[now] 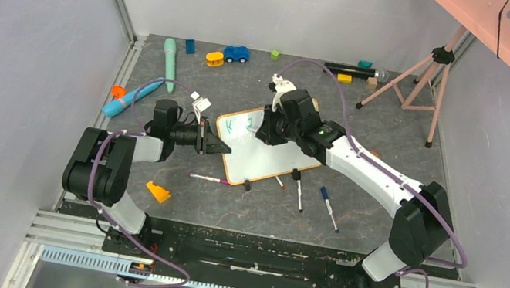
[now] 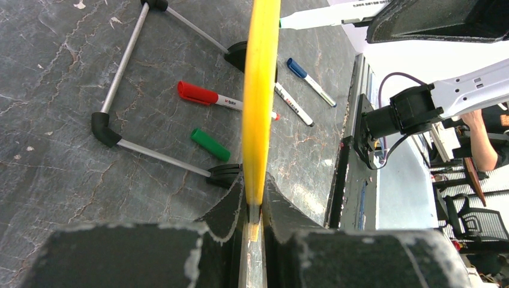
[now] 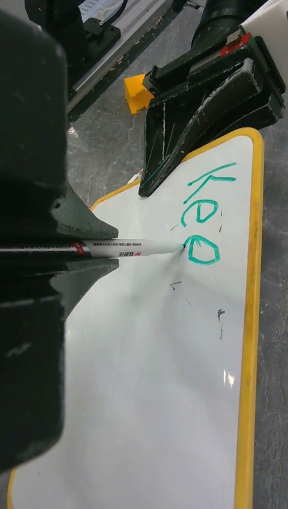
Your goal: Write a sentence on the whiteboard
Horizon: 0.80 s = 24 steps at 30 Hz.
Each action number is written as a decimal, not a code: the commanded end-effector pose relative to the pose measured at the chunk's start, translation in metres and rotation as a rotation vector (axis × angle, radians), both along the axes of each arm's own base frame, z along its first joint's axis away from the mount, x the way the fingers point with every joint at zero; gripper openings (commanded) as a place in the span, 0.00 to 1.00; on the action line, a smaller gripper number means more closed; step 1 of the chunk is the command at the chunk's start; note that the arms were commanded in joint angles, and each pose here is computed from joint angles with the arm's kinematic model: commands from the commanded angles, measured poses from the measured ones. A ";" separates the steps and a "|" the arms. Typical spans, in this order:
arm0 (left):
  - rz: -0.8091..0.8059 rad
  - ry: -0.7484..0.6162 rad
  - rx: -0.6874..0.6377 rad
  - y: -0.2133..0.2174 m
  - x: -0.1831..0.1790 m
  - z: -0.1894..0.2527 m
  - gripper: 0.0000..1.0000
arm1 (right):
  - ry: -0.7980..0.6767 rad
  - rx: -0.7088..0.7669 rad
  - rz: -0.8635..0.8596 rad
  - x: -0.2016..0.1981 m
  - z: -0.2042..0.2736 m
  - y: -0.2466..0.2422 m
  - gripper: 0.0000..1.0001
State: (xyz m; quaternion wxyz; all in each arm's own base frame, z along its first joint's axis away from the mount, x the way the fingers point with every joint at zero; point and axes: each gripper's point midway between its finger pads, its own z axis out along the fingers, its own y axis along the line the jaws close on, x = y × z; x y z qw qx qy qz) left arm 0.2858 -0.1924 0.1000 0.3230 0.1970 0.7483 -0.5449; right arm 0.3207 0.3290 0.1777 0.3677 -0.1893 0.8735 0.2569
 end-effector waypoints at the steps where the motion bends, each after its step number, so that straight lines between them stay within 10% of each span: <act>1: -0.034 0.002 -0.010 -0.004 -0.006 0.004 0.02 | -0.045 -0.068 -0.086 0.010 0.002 -0.023 0.00; 24: -0.037 -0.010 -0.011 -0.004 -0.006 0.007 0.02 | -0.129 0.059 -0.041 0.014 0.056 -0.012 0.00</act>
